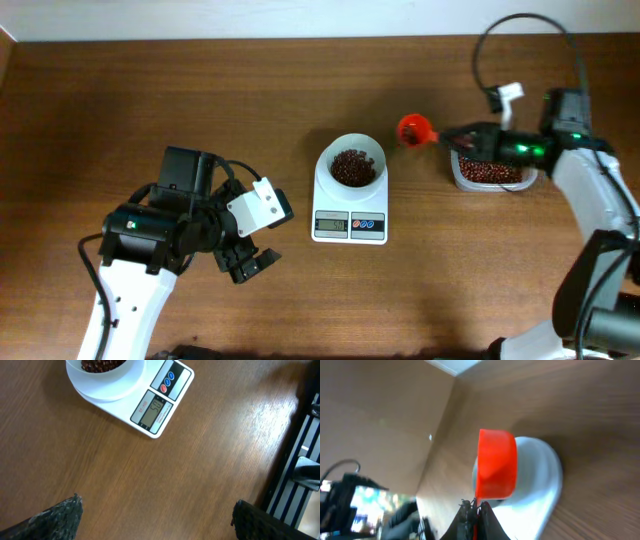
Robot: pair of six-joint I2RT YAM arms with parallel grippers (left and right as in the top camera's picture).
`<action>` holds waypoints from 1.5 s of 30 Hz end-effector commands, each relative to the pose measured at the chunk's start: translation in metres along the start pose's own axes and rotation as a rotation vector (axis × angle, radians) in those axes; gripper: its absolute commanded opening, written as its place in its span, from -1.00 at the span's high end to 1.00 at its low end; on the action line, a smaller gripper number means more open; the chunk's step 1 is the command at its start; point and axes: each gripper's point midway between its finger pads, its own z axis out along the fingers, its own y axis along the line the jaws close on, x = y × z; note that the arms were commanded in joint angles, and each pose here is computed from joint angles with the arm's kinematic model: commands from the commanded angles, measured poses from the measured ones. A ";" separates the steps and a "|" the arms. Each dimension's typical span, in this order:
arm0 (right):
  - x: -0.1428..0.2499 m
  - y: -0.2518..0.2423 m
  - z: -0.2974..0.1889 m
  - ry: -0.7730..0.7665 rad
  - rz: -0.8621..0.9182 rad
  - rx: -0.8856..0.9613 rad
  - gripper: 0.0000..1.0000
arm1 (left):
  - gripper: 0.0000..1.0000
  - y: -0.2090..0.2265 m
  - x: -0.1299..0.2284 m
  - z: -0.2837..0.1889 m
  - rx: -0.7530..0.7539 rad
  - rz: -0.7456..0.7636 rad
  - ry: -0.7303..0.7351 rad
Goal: Scoop and weigh 50g on scale
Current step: 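Move the scoop with the right gripper back over the bean tub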
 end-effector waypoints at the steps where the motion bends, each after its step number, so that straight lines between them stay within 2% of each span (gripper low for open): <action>1: 0.002 -0.017 -0.036 -0.056 -0.025 0.020 0.92 | -0.98 -0.002 -0.001 -0.001 0.007 0.004 -0.015; 6: 0.025 -0.066 -0.088 -0.051 0.042 0.267 0.92 | -0.98 -0.002 -0.001 -0.001 0.007 0.004 -0.015; 11: 0.030 -0.095 -0.130 0.021 -0.048 0.645 0.92 | -0.98 -0.002 -0.001 -0.001 0.007 0.004 -0.015; 14: 0.027 -0.106 -0.139 0.071 -0.107 0.807 0.92 | -0.98 -0.002 -0.001 -0.001 0.007 0.004 -0.015; 19: 0.026 -0.102 -0.120 0.213 -0.234 0.998 0.92 | -0.98 -0.002 -0.001 -0.001 0.008 0.004 -0.015; 24: 0.008 -0.075 -0.128 0.212 -0.351 1.208 0.92 | -0.98 -0.002 -0.001 -0.001 0.008 0.004 -0.015; 31: 0.002 -0.065 -0.129 0.231 -0.421 1.314 0.92 | -0.98 -0.002 -0.001 -0.001 0.007 0.004 -0.015; 35: -0.009 -0.035 -0.109 0.118 -0.418 1.155 0.92 | -0.98 -0.002 -0.001 -0.001 0.007 0.004 -0.015; 36: -0.006 -0.003 -0.103 0.067 -0.419 1.051 0.92 | -0.98 -0.002 -0.001 -0.001 0.007 0.004 -0.015; 38: 0.010 0.037 -0.108 0.018 -0.412 0.967 0.92 | -0.98 -0.002 -0.001 -0.001 0.007 0.004 -0.015; 41: 0.030 0.068 -0.128 -0.022 -0.407 0.948 0.92 | -0.98 -0.002 -0.001 -0.001 0.007 0.004 -0.015; 45: 0.083 0.110 -0.152 -0.102 -0.249 0.854 0.92 | -0.98 -0.002 -0.001 -0.001 0.007 0.004 -0.015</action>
